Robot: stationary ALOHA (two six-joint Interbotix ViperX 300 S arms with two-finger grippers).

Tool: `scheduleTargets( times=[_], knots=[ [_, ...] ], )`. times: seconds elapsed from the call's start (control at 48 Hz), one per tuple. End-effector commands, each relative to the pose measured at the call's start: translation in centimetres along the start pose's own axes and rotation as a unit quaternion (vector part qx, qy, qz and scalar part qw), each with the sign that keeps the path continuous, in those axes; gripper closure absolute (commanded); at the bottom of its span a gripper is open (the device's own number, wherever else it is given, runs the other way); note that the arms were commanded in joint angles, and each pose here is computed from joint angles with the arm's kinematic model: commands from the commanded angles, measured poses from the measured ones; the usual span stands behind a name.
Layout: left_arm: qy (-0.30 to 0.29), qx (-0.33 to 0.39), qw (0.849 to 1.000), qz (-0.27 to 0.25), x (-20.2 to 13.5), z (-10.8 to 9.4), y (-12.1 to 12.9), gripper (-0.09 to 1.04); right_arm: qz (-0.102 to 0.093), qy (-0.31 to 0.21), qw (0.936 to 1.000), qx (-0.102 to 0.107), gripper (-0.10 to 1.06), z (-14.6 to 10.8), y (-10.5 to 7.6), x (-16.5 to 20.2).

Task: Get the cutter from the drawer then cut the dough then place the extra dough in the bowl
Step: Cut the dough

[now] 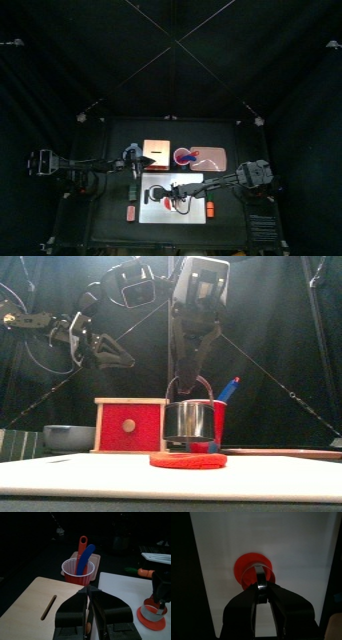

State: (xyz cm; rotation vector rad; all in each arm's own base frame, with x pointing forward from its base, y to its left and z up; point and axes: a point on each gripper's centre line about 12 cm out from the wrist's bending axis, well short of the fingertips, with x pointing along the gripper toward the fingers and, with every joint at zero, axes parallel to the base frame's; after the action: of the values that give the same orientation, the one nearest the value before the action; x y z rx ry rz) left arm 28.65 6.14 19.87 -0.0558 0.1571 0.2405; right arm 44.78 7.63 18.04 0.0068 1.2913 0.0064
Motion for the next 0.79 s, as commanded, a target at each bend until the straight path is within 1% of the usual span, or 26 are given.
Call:
scheduleTargets(
  times=[0.021, 0.271, 0.375, 0.479, 0.625, 0.75, 0.792],
  knots=[
    [-0.009, -0.002, 1.0, 0.001, 0.1, 0.4, 0.0, 0.42, 0.006, -0.026, 0.9996, -0.001, 0.37, 0.9, 0.2, -1.7],
    [-0.007, -0.001, 1.0, -0.002, 0.0, 0.2, -0.2, 0.42, 0.008, -0.025, 0.9996, -0.004, 0.37, 1.1, 0.7, -1.4],
    [-0.004, -0.001, 1.0, -0.003, 0.1, 0.1, -0.2, 0.42, 0.006, -0.022, 0.9997, -0.007, 0.37, 1.0, 0.9, -1.1],
    [0.0, 0.0, 1.0, -0.007, 0.2, -0.1, -0.5, 0.42, 0.002, -0.016, 0.9998, -0.01, 0.37, 1.0, 0.9, -0.6],
    [0.004, 0.001, 1.0, -0.01, 0.3, -0.3, -0.7, 0.42, -0.01, -0.017, 0.9996, -0.019, 0.37, 1.0, 0.6, -0.7],
    [0.005, 0.0, 1.0, -0.01, 0.4, -0.4, -0.7, 0.42, -0.009, -0.013, 0.9997, -0.019, 0.36, 0.9, 0.7, -0.3],
    [0.004, 0.0, 1.0, -0.011, 0.4, -0.4, -0.8, 0.42, -0.011, -0.015, 0.9996, -0.022, 0.35, 1.0, 0.6, -0.2]
  ],
)
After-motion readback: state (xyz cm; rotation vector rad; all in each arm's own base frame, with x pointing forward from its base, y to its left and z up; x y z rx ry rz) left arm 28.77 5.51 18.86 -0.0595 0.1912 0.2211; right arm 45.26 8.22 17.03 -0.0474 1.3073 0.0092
